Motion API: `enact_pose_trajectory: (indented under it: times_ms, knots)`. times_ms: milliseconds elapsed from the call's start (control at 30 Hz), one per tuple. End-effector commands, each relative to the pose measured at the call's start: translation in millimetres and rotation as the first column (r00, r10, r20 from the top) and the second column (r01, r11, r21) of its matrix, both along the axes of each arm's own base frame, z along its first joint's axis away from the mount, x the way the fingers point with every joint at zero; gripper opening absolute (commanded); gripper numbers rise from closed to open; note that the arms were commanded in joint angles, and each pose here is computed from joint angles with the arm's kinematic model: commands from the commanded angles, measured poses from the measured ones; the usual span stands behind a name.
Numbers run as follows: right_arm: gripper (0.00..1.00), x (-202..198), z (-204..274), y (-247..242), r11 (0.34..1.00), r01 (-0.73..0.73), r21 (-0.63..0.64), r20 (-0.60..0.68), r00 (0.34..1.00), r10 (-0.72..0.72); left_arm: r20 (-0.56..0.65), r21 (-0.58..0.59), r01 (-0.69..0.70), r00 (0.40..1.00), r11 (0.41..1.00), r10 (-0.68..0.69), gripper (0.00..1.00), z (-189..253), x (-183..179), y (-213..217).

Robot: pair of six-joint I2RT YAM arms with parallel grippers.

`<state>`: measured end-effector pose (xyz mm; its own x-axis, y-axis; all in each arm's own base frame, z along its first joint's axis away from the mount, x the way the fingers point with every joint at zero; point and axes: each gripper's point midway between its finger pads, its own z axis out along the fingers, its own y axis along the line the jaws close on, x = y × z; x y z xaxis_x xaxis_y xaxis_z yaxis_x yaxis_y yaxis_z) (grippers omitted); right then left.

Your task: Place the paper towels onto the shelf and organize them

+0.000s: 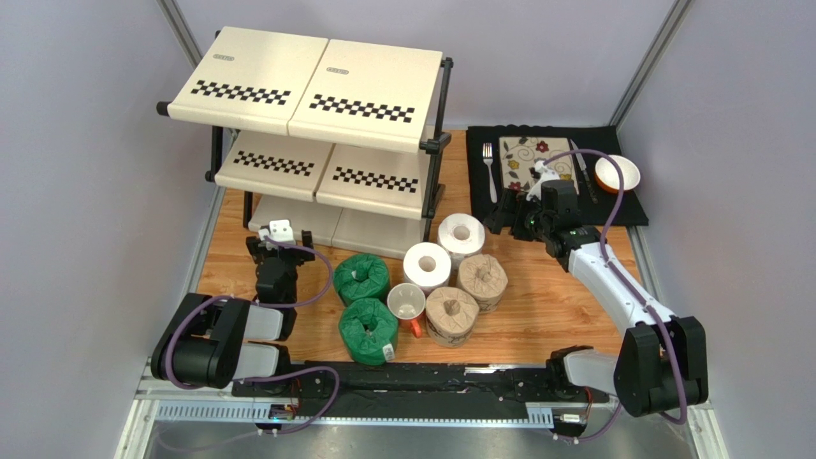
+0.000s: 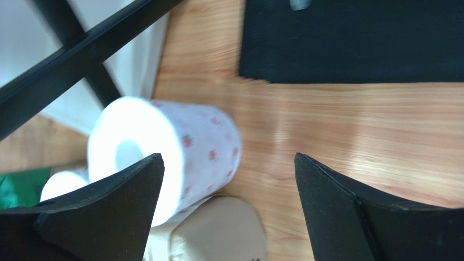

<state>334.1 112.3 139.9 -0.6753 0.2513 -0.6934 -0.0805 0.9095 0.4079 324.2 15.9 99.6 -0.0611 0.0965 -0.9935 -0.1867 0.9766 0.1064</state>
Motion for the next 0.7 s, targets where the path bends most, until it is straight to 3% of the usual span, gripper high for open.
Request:
enact_pose_trajectory:
  times_ms: [0, 267, 667]
  knots:
    - [0.91, -0.4, 24.4, 42.3, 0.979, -0.200, 0.025, 0.095, 0.976, 0.197, -0.202, 0.023, 0.006, 0.979, 1.000, -0.001, 0.99, -72.1, -72.7, 9.8]
    - [0.82, -0.7, 11.1, 66.1, 0.969, -0.242, -0.053, 0.055, 0.968, 0.245, -0.202, 0.023, 0.006, 0.979, 1.000, -0.001, 0.99, -72.1, -72.7, 9.8]
    - [0.66, 15.7, -2.1, 63.5, 0.987, -0.142, -0.076, -0.010, 0.990, 0.142, -0.202, 0.023, 0.006, 0.979, 1.000, -0.001, 0.99, -72.1, -72.7, 9.8]
